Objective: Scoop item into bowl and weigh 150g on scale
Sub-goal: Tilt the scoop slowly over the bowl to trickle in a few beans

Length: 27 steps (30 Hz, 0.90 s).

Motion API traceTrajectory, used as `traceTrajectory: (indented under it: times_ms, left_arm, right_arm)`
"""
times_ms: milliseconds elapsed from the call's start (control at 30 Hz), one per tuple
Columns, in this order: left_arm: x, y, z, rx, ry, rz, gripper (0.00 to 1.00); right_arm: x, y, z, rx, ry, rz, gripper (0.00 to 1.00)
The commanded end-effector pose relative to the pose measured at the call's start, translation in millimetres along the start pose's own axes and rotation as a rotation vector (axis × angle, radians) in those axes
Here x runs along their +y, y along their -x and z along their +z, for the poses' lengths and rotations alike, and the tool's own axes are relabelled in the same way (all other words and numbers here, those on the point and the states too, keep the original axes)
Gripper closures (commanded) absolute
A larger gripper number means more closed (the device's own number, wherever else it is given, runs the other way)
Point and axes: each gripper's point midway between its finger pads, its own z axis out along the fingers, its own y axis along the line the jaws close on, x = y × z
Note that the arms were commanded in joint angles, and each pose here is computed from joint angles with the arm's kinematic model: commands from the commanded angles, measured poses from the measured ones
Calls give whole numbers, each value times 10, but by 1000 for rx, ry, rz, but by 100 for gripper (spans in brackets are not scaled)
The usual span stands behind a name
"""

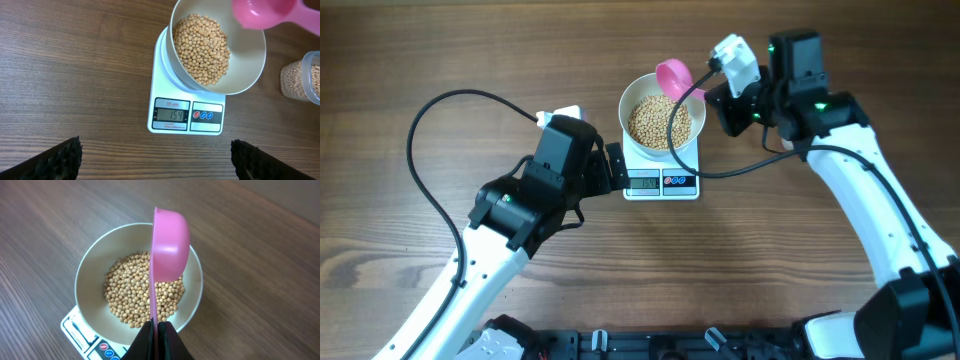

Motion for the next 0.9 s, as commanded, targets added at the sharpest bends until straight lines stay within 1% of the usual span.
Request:
traceTrajectory:
  times_ms: [0, 100, 233, 433, 600, 733, 867]
  left_arm:
    - [17, 34, -23, -15, 5, 3, 0]
    - [17, 34, -23, -15, 5, 3, 0]
    - [17, 34, -23, -15, 5, 3, 0]
    - [17, 34, -23, -15, 5, 4, 0]
    - [17, 34, -23, -15, 5, 4, 0]
    - [17, 34, -23, -15, 5, 4, 0]
    - [17, 34, -23, -15, 5, 4, 0]
  right_arm:
    - [39, -114, 221, 62, -7, -37, 96]
    - [33, -173, 289, 95, -31, -54, 96]
    - [-20, -264, 280, 141, -62, -138, 96]
    - [-18, -296, 284, 155, -60, -143, 96]
    - [80, -344, 350, 175, -30, -145, 96]
    - [242, -347, 355, 166, 50, -134, 96]
    - [364, -454, 326, 202, 112, -109, 96]
